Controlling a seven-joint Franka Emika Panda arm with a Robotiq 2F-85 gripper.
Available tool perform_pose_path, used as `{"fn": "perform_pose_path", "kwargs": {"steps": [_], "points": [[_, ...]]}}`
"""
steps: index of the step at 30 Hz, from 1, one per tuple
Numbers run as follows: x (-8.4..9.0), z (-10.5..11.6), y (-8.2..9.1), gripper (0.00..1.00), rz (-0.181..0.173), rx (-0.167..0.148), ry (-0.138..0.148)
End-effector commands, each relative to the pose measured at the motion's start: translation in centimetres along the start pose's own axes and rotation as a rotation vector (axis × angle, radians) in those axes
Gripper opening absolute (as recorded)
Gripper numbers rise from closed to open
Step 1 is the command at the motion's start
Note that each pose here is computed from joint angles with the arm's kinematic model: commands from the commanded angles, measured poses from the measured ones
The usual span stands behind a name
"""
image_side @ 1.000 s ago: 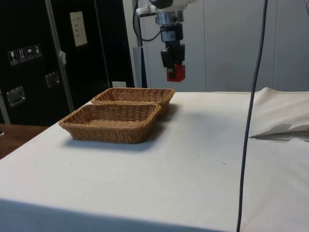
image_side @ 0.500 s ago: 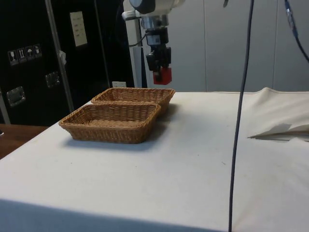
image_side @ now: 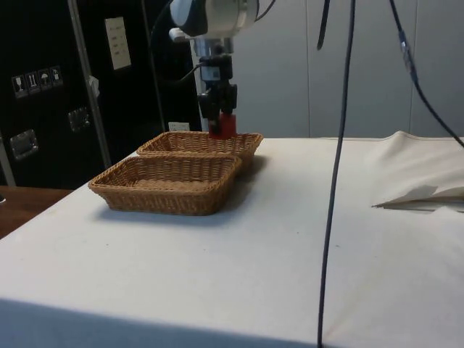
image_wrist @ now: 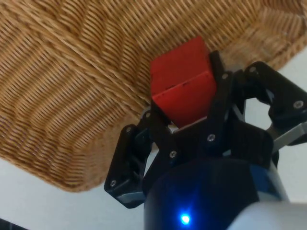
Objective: Pick up the red cube and place it into the right basket.
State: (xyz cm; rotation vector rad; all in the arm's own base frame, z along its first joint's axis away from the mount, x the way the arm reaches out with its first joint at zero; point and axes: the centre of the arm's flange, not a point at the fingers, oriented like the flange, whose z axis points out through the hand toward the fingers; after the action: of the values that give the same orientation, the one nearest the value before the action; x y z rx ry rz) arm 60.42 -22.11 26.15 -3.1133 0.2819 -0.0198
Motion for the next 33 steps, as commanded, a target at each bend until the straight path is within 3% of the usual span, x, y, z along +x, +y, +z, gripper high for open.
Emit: {"fn": "perform_pose_path", "kwargs": {"steps": [1,3,4,8,12,13,18,33], "points": [[0.4,0.2,-0.2,0.02,-0.002,0.013,0.000],[0.6,0.3,-0.2,0.02,0.000,0.002,0.004],[1.0,0.6,-0.3,0.02,-0.001,0.013,0.002],[2.2,1.5,-0.4,0.02,-0.001,0.010,0.007],[3.3,2.6,0.5,0.02,-0.003,0.008,0.007],[3.1,2.3,0.1,0.02,-0.001,-0.004,0.016],[4.5,3.9,1.7,0.02,0.000,0.015,0.000],[6.1,4.4,1.5,0.02,-0.008,0.019,0.001]]}}
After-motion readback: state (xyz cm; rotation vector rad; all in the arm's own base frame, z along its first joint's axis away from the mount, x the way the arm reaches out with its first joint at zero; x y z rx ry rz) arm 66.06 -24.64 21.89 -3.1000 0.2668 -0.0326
